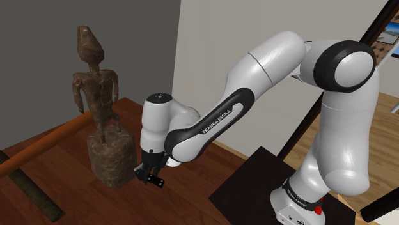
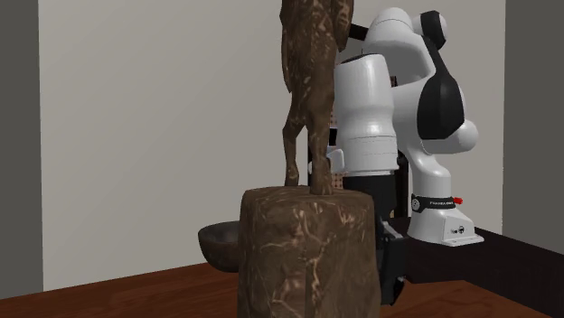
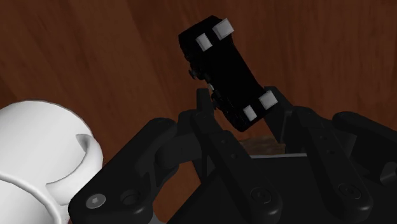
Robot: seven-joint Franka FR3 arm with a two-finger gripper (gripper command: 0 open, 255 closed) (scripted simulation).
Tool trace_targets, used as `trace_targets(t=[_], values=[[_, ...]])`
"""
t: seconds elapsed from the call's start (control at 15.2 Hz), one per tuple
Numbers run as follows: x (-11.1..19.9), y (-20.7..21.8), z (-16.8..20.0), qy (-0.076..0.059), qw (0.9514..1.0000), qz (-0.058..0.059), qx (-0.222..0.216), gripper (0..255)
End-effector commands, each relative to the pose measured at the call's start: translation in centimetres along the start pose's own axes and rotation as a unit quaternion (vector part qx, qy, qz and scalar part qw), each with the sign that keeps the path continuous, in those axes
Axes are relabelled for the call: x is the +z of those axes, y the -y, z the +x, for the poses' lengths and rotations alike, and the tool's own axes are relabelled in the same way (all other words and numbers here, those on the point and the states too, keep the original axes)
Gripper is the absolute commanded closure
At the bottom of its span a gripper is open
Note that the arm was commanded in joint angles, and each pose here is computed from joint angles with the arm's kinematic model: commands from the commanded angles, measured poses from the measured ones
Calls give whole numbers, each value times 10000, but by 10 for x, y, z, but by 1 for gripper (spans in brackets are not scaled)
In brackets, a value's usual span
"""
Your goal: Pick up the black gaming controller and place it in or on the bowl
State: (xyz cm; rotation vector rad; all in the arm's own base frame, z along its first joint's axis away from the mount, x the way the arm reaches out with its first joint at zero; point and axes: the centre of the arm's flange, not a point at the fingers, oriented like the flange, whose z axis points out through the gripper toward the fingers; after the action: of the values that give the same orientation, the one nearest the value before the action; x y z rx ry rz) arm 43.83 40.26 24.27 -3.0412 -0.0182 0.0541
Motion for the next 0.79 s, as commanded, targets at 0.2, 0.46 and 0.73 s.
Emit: trace_targets(t=[0.2, 0.46, 0.73], values=[[-26, 3, -1, 3, 10000, -1, 0, 255], [-47, 5, -1, 3, 10000, -1, 0, 255], [-68, 7, -2, 3, 10000, -1, 0, 255]])
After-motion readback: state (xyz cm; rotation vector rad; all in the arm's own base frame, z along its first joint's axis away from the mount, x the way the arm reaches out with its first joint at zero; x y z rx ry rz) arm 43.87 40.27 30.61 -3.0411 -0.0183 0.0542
